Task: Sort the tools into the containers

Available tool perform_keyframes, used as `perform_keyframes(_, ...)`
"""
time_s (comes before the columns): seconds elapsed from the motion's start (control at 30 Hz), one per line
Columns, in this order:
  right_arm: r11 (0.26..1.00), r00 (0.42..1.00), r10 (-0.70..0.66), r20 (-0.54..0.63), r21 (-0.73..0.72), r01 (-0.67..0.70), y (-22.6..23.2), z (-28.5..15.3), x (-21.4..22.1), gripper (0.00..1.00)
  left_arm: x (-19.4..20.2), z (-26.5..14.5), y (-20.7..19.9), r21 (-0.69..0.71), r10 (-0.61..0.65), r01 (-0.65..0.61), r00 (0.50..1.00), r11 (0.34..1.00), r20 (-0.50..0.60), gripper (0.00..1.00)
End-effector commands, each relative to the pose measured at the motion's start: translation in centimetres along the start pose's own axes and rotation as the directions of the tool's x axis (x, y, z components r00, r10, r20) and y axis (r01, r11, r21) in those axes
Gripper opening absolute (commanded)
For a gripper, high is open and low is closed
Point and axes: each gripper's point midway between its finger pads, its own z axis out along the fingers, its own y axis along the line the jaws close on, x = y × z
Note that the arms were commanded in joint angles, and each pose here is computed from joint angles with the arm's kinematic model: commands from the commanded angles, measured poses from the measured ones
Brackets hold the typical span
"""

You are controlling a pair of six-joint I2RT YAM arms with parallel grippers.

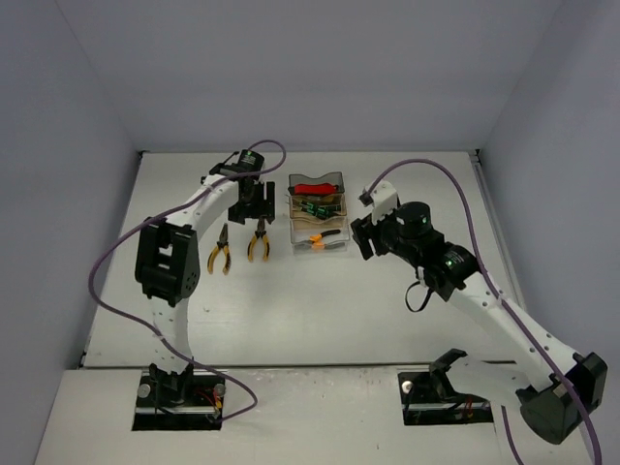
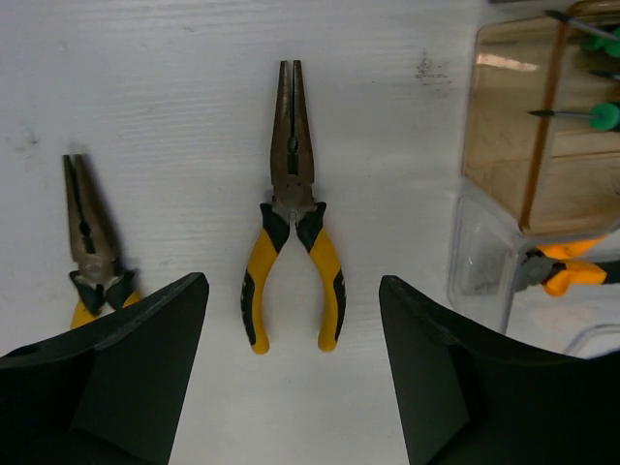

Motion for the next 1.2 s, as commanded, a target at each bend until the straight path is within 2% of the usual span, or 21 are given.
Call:
perform_keyframes(0.0,0.990,0.987,0.127,0.102,0.048,-0.132,-0.4,-2.3,-1.1,0.62,-1.3,0.5,-1.4,-0.004,-0.007,0.007,1.000,1.000,-0.004,0.68)
perform_keyframes(0.27,0.983,0.975,0.168,0.148,0.045,-0.176,-0.1,-4.6,0.3,0.65,-2.4,4.4,-0.8,-0.078,-0.004,0.000,0.999,0.997,-0.043,0.63)
perform_keyframes(0.53,0.983,0.974,0.168,0.151,0.054,-0.178,-0.2,-4.9,0.8,0.68,-2.0,6.0,1.2,-0.142,-0.028,0.018,0.997,0.990,-0.070,0.58)
perform_keyframes(0.77,0.983,0.974,0.168,0.150,0.045,-0.176,-0.1,-4.9,0.7,0.71,0.3,7.2,0.8,-0.117,-0.019,0.003,0.990,0.993,-0.142,0.40)
perform_keyframes(0.83,0.983,0.974,0.167,0.153,0.045,-0.175,-0.1,-5.0,0.6,0.71,0.9,7.4,1.0,-0.117,-0.013,-0.005,0.987,0.993,-0.159,0.25)
perform_keyframes(0.87,0.983,0.974,0.168,0.154,0.046,-0.177,-0.1,-5.0,0.6,0.72,1.3,7.5,0.8,-0.101,-0.013,-0.004,0.985,0.995,-0.174,0.12)
perform_keyframes(0.9,0.983,0.974,0.168,0.154,0.046,-0.177,-0.1,-5.0,0.7,0.72,1.6,7.5,0.8,-0.093,-0.017,0.000,0.983,0.996,-0.184,0.03)
perform_keyframes(0.93,0.983,0.974,0.168,0.151,0.046,-0.177,-0.1,-5.0,0.7,0.72,1.6,7.3,0.7,-0.087,-0.021,0.005,0.983,0.996,-0.184,0.00)
perform_keyframes(1.03,0.983,0.975,0.168,0.144,0.047,-0.176,0.0,-4.8,1.0,0.73,0.8,5.4,0.3,-0.071,-0.037,0.027,0.989,0.997,-0.145,0.00)
perform_keyframes(1.17,0.983,0.975,0.168,0.143,0.047,-0.176,0.0,-4.8,1.0,0.74,-2.0,0.7,-0.3,-0.043,-0.098,0.097,0.995,0.994,-0.022,0.00)
